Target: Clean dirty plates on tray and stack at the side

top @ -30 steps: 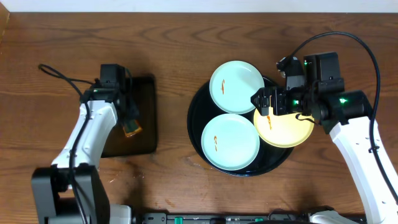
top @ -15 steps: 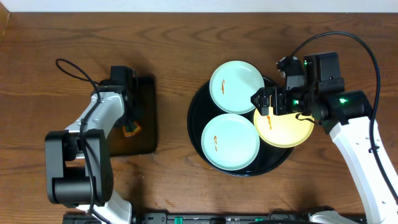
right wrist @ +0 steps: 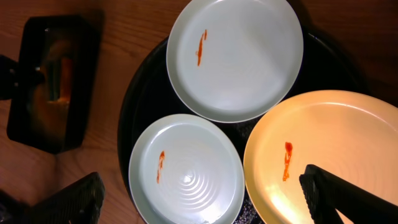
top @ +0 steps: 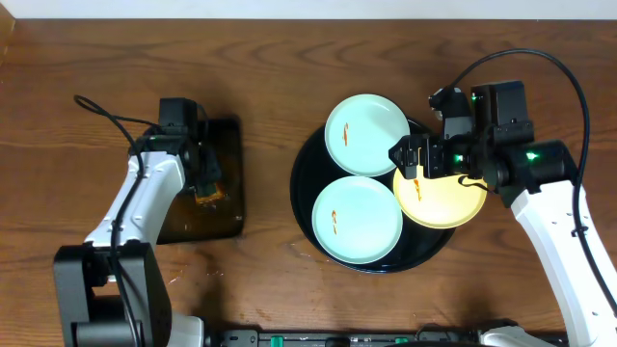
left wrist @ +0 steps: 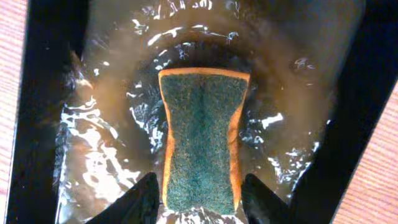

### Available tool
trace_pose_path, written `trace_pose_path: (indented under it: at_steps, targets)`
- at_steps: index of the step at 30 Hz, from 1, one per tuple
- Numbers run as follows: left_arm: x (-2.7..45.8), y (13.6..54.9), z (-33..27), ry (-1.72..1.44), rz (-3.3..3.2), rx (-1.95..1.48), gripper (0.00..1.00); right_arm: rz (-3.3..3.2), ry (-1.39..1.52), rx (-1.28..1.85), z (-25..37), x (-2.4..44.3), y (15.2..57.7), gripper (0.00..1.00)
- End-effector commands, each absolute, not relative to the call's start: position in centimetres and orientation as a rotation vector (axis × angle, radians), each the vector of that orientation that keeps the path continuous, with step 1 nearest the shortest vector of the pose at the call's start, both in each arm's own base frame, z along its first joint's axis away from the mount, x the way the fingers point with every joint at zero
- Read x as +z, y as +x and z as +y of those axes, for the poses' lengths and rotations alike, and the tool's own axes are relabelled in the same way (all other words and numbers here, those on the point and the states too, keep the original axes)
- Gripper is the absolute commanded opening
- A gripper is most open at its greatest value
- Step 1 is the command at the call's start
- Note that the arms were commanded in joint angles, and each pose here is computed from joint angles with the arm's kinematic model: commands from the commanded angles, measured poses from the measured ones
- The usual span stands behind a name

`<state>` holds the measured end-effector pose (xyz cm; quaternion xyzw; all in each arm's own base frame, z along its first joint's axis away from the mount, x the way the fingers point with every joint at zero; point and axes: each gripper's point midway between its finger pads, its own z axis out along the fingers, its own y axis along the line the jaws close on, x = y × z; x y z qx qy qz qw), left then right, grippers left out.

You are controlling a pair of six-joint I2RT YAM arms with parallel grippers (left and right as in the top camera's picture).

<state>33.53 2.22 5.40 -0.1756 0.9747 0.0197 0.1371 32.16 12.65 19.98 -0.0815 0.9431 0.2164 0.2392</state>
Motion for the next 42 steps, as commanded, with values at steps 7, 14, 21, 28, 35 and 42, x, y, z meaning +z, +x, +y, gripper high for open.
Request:
trace_pose_path:
  at_steps: [7,14,21,28,35,42]
  targets:
    - [2.1,32.0,1.9,-0.504,2.936,0.060,0.47,2.581,-0.233,0.593,12.9,20.4,32.1,0.99]
    - [-0.2,31.8,1.9,-0.525,2.974,0.068,0.27,2.594,-0.231,0.592,12.9,20.3,31.8,0.99]
    - [-0.1,32.0,1.9,-0.540,2.962,0.064,0.07,2.595,-0.231,0.592,12.9,20.3,31.8,0.99]
    - [2.1,32.2,1.9,-0.533,2.912,0.051,0.07,2.594,-0.232,0.592,12.9,20.3,31.8,0.99]
    - [6.7,32.2,1.9,-0.518,2.803,0.025,0.08,2.611,-0.194,0.507,11.9,19.3,32.9,0.99]
    - [8.8,32.1,1.1,-0.489,2.755,-0.053,0.07,2.625,-0.128,0.508,12.2,17.3,35.3,0.74]
